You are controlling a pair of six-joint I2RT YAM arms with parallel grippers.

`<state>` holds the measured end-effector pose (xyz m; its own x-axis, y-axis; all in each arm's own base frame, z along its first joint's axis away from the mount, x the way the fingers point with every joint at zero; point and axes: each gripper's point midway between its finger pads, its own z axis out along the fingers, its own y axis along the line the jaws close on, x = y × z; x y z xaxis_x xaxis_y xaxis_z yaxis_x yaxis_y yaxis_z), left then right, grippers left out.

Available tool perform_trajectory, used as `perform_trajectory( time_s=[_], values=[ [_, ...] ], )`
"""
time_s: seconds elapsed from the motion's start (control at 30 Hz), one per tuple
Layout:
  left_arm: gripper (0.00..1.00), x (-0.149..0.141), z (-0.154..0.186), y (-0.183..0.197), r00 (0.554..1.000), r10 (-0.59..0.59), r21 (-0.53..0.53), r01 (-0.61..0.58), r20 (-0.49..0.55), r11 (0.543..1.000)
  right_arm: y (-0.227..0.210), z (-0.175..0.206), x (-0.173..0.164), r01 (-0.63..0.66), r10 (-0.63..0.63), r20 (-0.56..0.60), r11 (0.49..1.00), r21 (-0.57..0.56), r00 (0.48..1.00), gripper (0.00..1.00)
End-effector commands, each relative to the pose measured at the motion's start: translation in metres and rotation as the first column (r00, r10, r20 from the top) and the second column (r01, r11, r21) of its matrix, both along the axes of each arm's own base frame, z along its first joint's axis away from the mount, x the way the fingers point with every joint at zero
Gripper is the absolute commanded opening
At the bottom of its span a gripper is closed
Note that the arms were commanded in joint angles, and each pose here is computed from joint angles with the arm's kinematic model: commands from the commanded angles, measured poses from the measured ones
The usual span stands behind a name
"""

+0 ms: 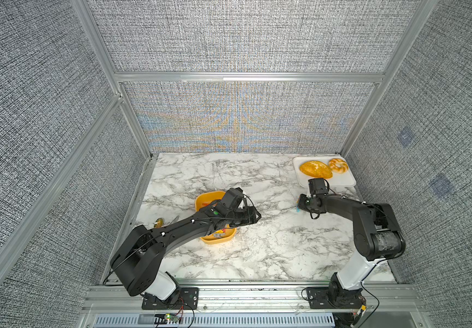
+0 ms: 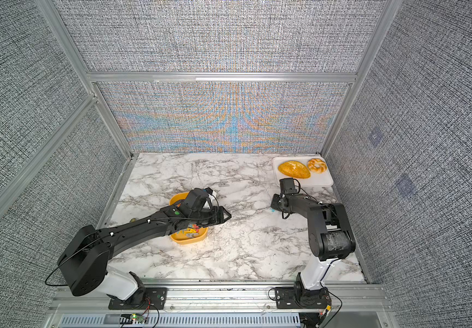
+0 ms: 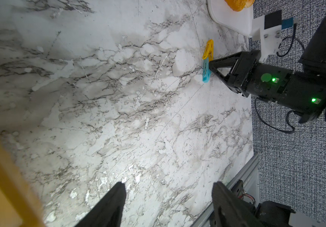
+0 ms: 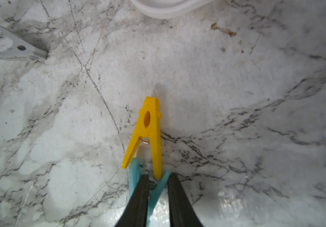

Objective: Put the clothespins into the storage box
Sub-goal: Pick up the clothespin from the center of the board.

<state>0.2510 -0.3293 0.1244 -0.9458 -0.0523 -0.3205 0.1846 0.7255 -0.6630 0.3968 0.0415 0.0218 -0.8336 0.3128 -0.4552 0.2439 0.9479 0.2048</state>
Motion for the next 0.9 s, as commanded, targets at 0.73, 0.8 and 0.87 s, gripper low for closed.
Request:
perform_trajectory(
  time_s=[0.73,0.8,0.87],
  values=[
    [0.74,0.024,0.038,0.040,0.987,0.100,0.039,-0.105,0.129,0.994,0.085,0.042,-0.067,-0.213,0.196,0.115,0.964,0.159,0.974,0.00],
    [0.74,0.030,0.044,0.059,0.978,0.154,0.041,-0.162,0.143,0.986,0.120,0.055,-0.069,-0.291,0.267,0.144,0.939,0.183,0.953,0.00],
    [0.74,0.035,0.048,0.081,0.965,0.216,0.041,-0.225,0.150,0.974,0.157,0.068,-0.071,-0.361,0.330,0.169,0.909,0.206,0.929,0.00]
  ],
)
